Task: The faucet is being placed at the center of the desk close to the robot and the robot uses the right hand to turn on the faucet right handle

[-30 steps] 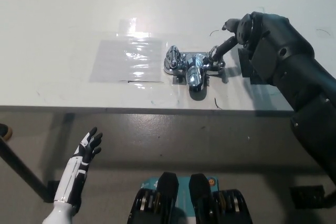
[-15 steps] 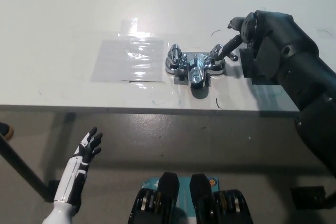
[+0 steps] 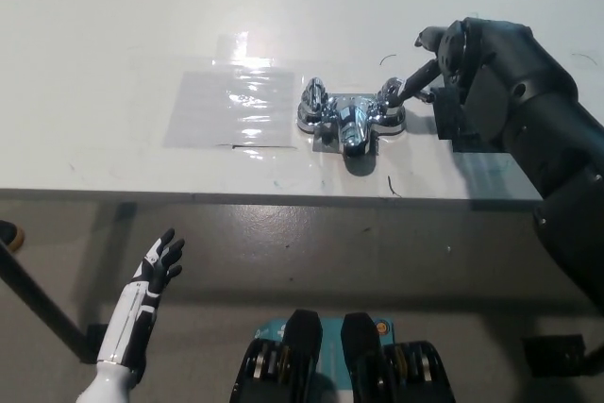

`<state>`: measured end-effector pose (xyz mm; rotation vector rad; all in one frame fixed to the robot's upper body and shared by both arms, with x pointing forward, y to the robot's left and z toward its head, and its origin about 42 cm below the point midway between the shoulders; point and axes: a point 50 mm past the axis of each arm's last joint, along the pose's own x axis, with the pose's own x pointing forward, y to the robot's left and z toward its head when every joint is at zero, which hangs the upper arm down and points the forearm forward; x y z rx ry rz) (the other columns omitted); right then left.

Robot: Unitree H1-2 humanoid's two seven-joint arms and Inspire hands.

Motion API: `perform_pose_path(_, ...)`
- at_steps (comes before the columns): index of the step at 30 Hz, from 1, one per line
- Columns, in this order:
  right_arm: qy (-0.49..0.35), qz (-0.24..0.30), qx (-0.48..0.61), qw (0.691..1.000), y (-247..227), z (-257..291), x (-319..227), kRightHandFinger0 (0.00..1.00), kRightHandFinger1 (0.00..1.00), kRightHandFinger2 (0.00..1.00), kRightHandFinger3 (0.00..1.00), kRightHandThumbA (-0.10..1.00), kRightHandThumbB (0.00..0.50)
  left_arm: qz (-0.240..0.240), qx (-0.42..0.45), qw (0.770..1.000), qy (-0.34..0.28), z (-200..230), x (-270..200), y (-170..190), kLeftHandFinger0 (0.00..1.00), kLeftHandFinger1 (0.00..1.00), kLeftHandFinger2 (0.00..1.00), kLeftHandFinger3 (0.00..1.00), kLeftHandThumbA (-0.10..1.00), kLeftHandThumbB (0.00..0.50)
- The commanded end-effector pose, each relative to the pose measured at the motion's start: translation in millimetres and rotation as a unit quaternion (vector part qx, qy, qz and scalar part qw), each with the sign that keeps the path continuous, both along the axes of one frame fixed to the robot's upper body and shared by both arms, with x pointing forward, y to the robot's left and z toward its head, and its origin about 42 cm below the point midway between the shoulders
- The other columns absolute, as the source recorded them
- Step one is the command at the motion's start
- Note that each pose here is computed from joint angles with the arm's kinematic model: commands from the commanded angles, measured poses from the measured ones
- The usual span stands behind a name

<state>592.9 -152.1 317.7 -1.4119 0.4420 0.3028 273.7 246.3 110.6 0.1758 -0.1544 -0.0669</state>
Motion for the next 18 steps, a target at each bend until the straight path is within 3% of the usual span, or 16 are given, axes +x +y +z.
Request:
perform_pose_path(1, -0.099, -0.047, -0.042, 0.993, -36.1, 52.0, 11.2, 1.0, 1.0, 1.0, 1.0, 0.72, 0.386, -0.006, 0.003, 1.0, -0.029, 12.7, 1.9, 0.4, 1.0, 1.0, 1.0, 1.0, 1.0, 0.173)
perform_pose_path(6, -0.115, -0.059, -0.023, 0.991, -49.0, 55.0, 12.2, 1.0, 1.0, 1.0, 1.0, 0.58, 0.402, -0.007, 0.011, 0.999, -0.033, 13.4, 5.0, 1.0, 1.0, 1.0, 1.0, 1.0, 1.0, 0.165)
perform_pose_path(10, -0.115, -0.067, -0.038, 0.99, -55.8, 55.4, 12.2, 1.0, 1.0, 1.0, 1.0, 0.6, 0.418, -0.007, 0.011, 0.999, -0.034, 13.1, 4.9, 1.6, 1.0, 1.0, 1.0, 1.0, 1.0, 0.158)
perform_pose_path(14, -0.133, -0.082, -0.028, 0.987, -64.0, 59.5, 12.4, 1.0, 1.0, 1.0, 1.0, 0.48, 0.411, -0.005, 0.01, 0.999, -0.031, 12.2, 5.1, 1.6, 1.0, 1.0, 1.0, 1.0, 1.0, 0.164)
perform_pose_path(18, -0.136, -0.085, -0.042, 0.986, -68.8, 60.6, 12.4, 1.0, 1.0, 1.0, 1.0, 0.5, 0.407, -0.005, 0.015, 0.999, -0.033, 12.4, 4.7, 1.9, 1.0, 1.0, 1.0, 1.0, 1.0, 0.161)
